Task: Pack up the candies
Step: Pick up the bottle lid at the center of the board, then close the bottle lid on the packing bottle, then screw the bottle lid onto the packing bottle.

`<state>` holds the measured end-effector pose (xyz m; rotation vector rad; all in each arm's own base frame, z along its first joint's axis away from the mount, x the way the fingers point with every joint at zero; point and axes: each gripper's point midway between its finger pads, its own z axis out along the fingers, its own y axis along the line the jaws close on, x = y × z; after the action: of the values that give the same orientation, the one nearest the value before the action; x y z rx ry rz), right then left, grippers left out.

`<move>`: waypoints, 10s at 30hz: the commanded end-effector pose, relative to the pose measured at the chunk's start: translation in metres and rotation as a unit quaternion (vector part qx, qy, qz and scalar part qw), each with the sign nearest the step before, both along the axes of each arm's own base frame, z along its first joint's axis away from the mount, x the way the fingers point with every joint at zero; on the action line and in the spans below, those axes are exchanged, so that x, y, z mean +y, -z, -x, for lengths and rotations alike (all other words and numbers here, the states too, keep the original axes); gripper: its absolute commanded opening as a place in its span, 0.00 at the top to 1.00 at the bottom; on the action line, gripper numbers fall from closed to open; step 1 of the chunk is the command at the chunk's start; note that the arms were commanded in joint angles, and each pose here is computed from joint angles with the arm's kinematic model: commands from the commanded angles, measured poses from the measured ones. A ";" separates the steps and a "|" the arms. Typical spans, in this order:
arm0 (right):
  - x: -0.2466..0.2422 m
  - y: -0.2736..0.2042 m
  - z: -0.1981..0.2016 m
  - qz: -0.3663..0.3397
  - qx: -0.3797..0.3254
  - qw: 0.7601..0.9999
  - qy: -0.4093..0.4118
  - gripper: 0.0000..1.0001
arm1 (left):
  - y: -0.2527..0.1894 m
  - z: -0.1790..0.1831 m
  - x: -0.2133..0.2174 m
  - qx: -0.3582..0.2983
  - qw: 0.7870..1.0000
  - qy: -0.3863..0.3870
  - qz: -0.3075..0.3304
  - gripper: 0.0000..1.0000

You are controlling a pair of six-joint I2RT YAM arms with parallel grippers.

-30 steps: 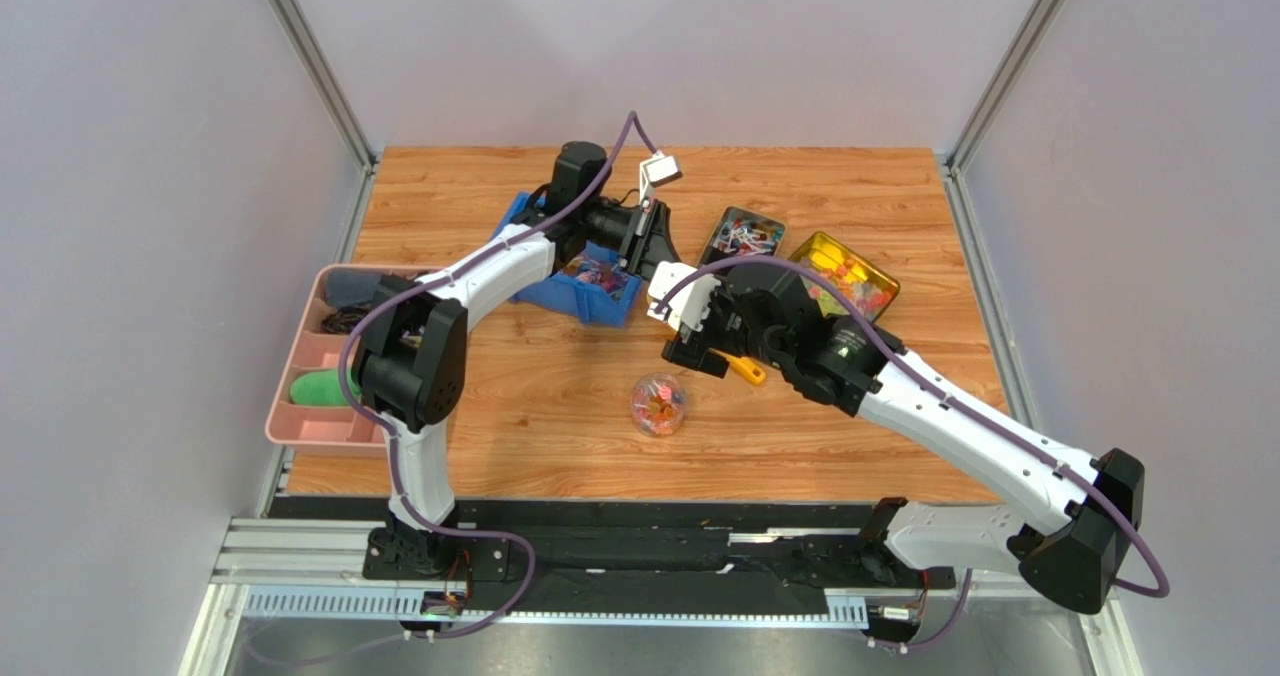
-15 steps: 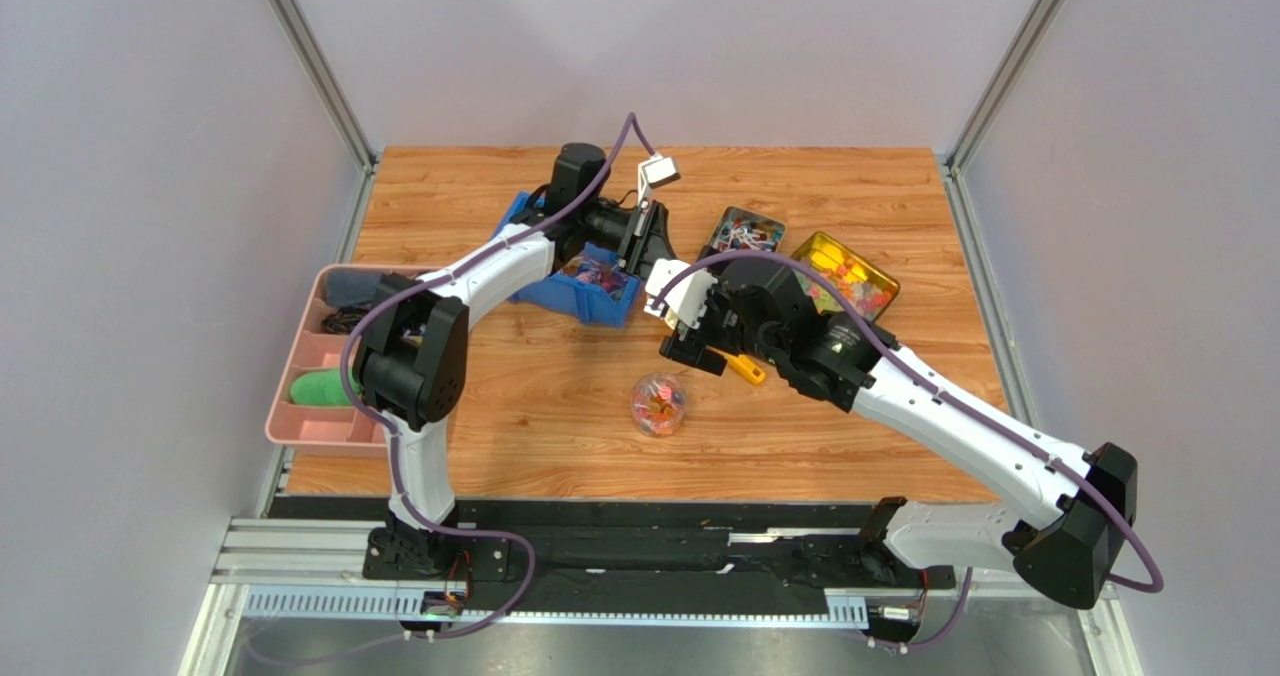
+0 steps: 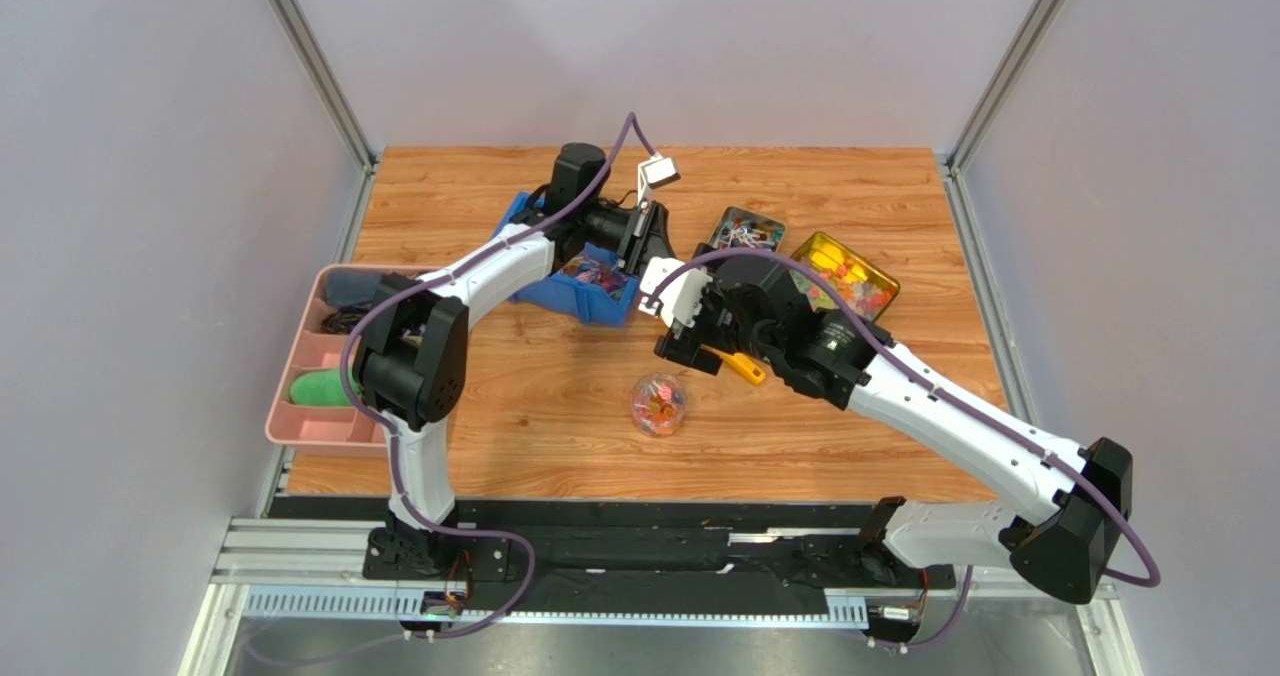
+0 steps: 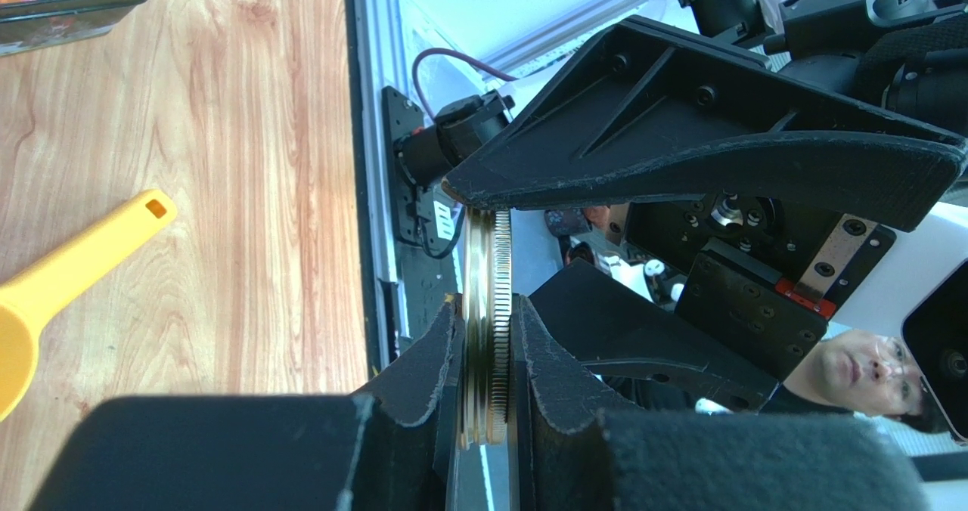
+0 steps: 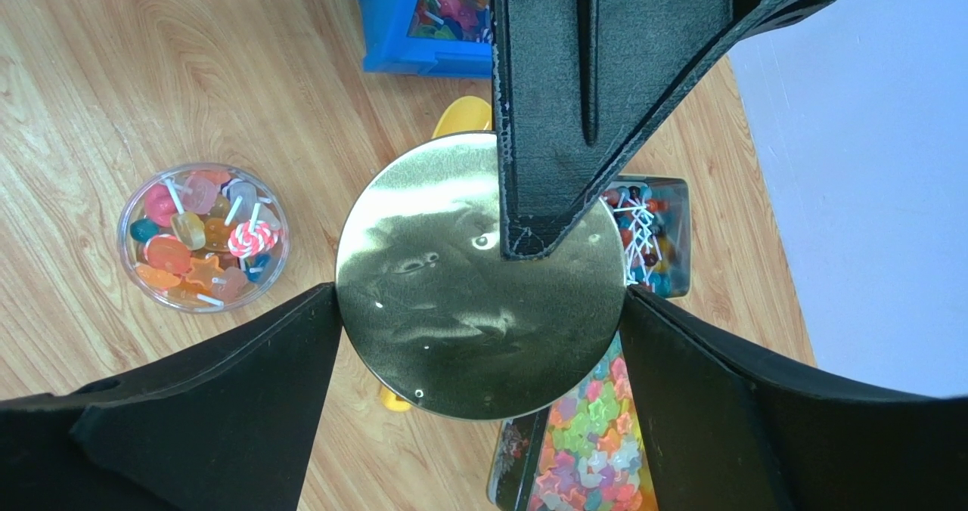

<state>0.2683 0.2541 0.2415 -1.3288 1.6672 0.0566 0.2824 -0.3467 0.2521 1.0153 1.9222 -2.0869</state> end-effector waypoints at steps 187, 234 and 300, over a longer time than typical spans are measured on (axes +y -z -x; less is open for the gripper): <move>-0.022 0.157 0.027 -0.043 0.290 0.955 -0.028 0.35 | 0.233 0.041 -0.015 -0.465 0.878 -0.090 0.068 0.17; -0.022 0.169 0.024 -0.041 0.304 0.951 -0.026 0.32 | 0.232 0.042 -0.016 -0.455 0.883 -0.087 0.071 0.19; -0.018 0.136 0.025 -0.016 0.281 0.959 -0.022 0.00 | 0.228 0.036 -0.014 -0.457 0.882 -0.096 0.069 0.22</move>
<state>0.2350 0.2281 0.0822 -1.4087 2.1735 0.5336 0.2455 -0.3625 0.0291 1.3642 1.2425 -1.2179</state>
